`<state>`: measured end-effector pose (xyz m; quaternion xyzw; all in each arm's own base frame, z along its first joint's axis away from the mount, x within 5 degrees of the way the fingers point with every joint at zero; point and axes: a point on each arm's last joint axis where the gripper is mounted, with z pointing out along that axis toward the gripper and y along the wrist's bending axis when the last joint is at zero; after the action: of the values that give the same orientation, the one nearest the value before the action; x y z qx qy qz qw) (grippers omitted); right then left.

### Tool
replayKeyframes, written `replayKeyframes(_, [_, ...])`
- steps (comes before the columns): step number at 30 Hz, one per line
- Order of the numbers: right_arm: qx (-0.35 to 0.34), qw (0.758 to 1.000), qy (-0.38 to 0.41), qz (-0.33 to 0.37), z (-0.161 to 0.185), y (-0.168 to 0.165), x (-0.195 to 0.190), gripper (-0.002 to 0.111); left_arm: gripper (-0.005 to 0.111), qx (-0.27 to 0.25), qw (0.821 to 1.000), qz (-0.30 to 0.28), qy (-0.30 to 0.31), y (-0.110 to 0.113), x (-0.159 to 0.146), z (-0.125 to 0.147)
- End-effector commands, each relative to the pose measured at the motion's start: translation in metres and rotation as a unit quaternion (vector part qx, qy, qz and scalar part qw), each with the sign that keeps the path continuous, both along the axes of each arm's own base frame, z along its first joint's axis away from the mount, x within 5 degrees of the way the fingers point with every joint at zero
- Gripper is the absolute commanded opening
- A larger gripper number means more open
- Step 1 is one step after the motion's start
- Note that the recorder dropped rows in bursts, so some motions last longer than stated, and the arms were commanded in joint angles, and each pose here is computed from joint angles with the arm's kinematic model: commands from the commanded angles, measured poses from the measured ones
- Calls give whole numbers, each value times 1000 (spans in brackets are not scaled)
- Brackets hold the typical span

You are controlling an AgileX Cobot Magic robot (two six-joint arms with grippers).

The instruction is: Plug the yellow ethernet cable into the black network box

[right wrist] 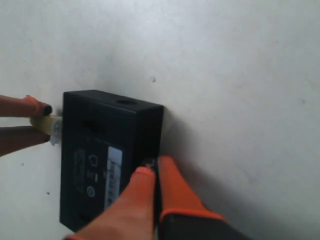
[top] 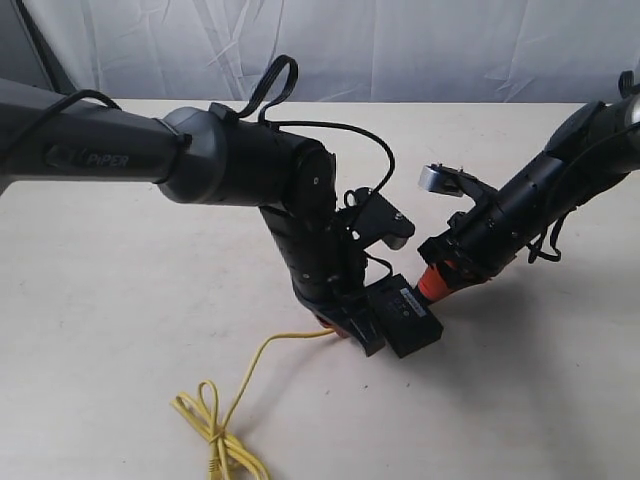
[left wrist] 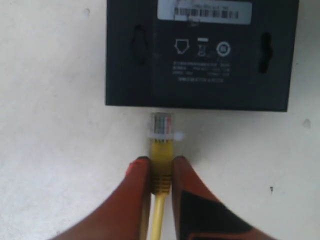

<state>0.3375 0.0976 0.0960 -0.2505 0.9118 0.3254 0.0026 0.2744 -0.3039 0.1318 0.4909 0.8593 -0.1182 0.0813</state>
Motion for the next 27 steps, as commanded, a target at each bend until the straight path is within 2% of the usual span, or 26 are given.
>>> replayKeyframes(1, [0, 1000, -2, -1, 0, 0, 0, -1, 0, -15, 1000, 5, -11, -4, 1, 2])
replayKeyframes(9, [3, 1000, -3, -3, 1, 0, 0, -1, 0, 2, 1000, 1, 2, -4, 2, -14])
replayKeyframes(20, [-1, 1000, -8, 5, 0, 0, 0, -1, 0, 5, 1000, -18, -25, -9, 10, -2])
replayKeyframes(27, [-1, 1000, -17, 11, 0, 0, 1, -1, 0, 30, 998, -38, -27, -6, 11, 0])
